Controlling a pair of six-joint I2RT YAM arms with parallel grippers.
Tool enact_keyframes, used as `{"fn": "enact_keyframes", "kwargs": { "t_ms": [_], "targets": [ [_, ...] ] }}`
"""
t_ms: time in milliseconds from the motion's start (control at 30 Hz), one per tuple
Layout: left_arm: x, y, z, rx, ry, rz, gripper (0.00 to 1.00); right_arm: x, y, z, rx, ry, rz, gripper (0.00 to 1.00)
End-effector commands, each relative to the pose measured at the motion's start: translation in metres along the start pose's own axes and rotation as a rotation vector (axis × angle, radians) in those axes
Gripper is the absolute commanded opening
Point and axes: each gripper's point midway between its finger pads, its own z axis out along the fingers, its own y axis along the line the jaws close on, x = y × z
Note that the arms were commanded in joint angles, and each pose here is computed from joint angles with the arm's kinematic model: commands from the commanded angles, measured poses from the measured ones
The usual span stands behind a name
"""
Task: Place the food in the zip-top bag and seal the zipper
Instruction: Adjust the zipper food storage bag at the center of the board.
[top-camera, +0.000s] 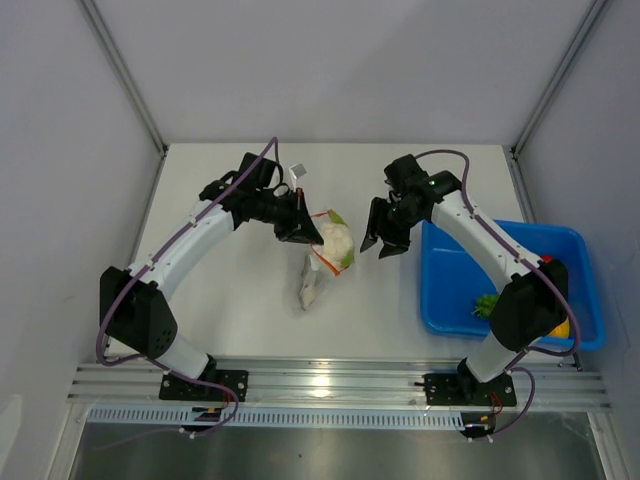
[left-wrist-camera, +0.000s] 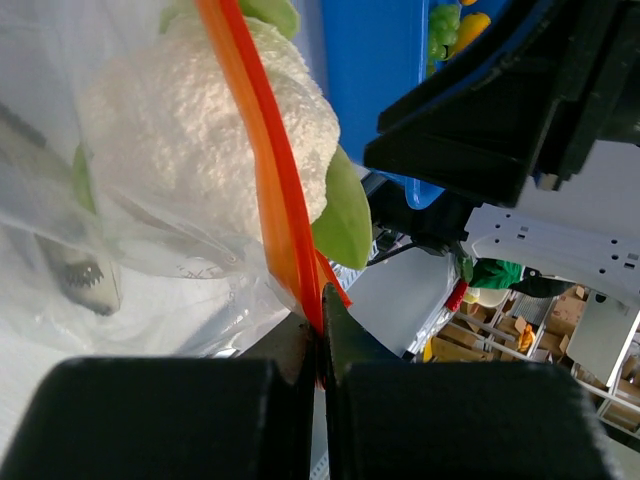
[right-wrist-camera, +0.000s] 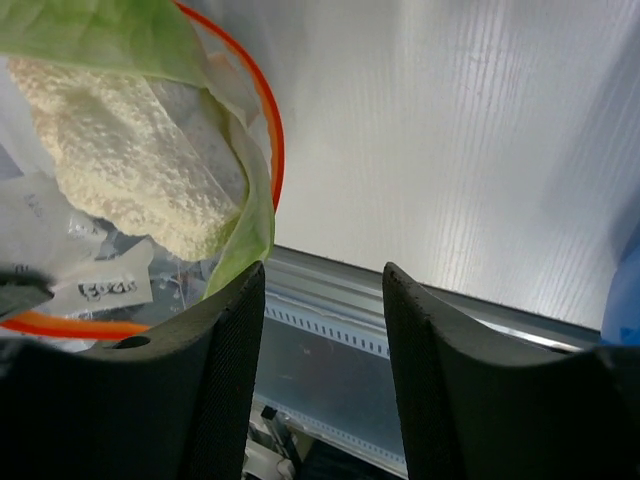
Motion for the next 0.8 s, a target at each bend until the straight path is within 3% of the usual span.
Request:
{"fn": "enact_keyframes", "kwargs": {
  "t_ms": [0,167,767],
  "targets": [
    [-0.005,-0.02,-0.013,0.059,-0.035,0.045,0.01,-0.013,0.008,0.022,-0.077,-0.007,-0.031,0.52],
    [-0.005,-0.02,-0.014,0.059,-0.037,0.046,0.01,-0.013,0.026,0.043,-0.234,0.032,-0.032,0.52],
    [-0.006,-0.024,-0.016,0.066,-0.038,0.042,0.01,0.006,0.022,0.088,-0.323,0.223,0.031,0.51]
  ]
}}
